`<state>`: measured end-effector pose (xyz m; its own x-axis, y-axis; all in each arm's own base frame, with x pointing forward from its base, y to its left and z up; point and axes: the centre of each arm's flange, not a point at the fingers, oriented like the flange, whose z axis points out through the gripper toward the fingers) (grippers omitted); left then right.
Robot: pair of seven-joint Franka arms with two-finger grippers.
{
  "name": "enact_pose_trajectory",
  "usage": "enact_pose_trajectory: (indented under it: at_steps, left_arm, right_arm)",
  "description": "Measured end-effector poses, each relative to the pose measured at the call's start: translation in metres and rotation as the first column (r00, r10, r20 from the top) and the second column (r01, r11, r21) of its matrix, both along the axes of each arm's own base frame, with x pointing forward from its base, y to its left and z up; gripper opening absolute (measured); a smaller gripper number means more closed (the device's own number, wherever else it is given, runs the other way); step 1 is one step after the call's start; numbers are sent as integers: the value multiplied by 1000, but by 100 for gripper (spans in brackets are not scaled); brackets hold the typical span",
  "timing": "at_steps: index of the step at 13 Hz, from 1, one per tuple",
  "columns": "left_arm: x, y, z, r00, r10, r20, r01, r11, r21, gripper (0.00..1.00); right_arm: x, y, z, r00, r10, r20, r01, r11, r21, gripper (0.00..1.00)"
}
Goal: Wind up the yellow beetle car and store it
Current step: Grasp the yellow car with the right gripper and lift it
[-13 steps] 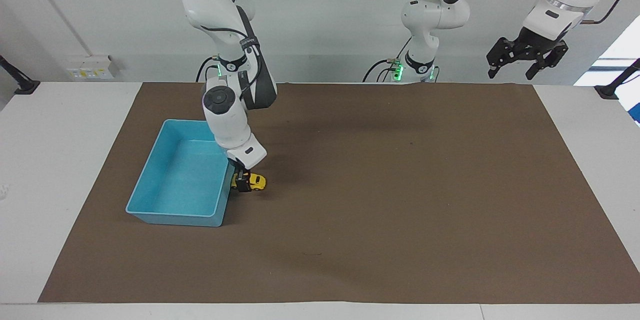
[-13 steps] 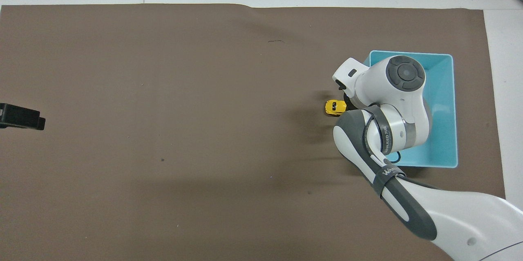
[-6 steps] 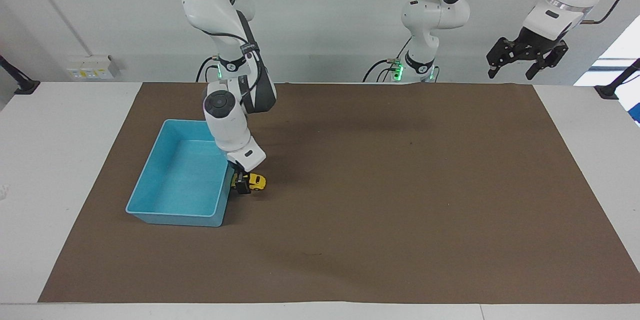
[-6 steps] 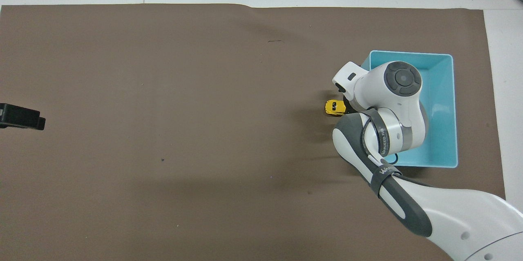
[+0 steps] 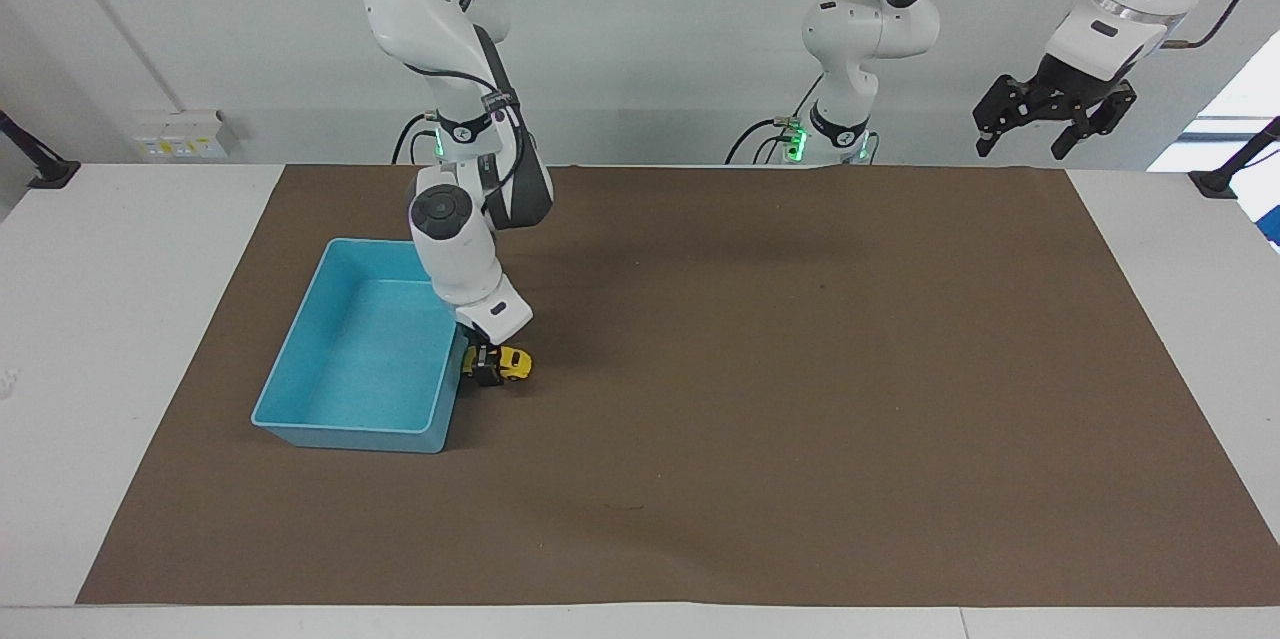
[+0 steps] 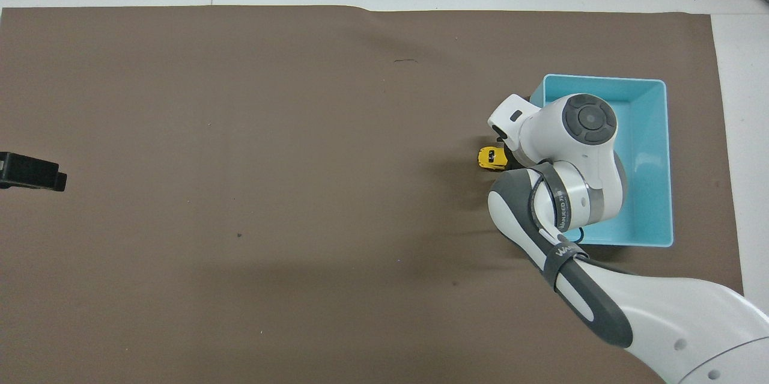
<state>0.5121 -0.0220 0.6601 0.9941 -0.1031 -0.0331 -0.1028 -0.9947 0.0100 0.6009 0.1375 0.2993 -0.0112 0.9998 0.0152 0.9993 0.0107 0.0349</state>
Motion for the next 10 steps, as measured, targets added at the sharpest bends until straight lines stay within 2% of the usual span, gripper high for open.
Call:
enact_pose_trajectory:
  at_steps: [2,3,6,10]
  left_arm:
    - [0,0,0,1000,0,0,0,1000,0,100]
    - [0,0,0,1000,0,0,0,1000,0,100]
    - [0,0,0,1000,0,0,0,1000,0,100]
    - [0,0,0,1000,0,0,0,1000,0,100]
  right_arm:
    - [0,1,1,1000,-3,5,3,1000,2,49]
    - [0,3,1,1000,-1,7,1,1000,3,45]
    - [0,11,4,1000,7,13,-7,1000,6,45]
    - [11,23,27,999,-38,39,37,999,19,45]
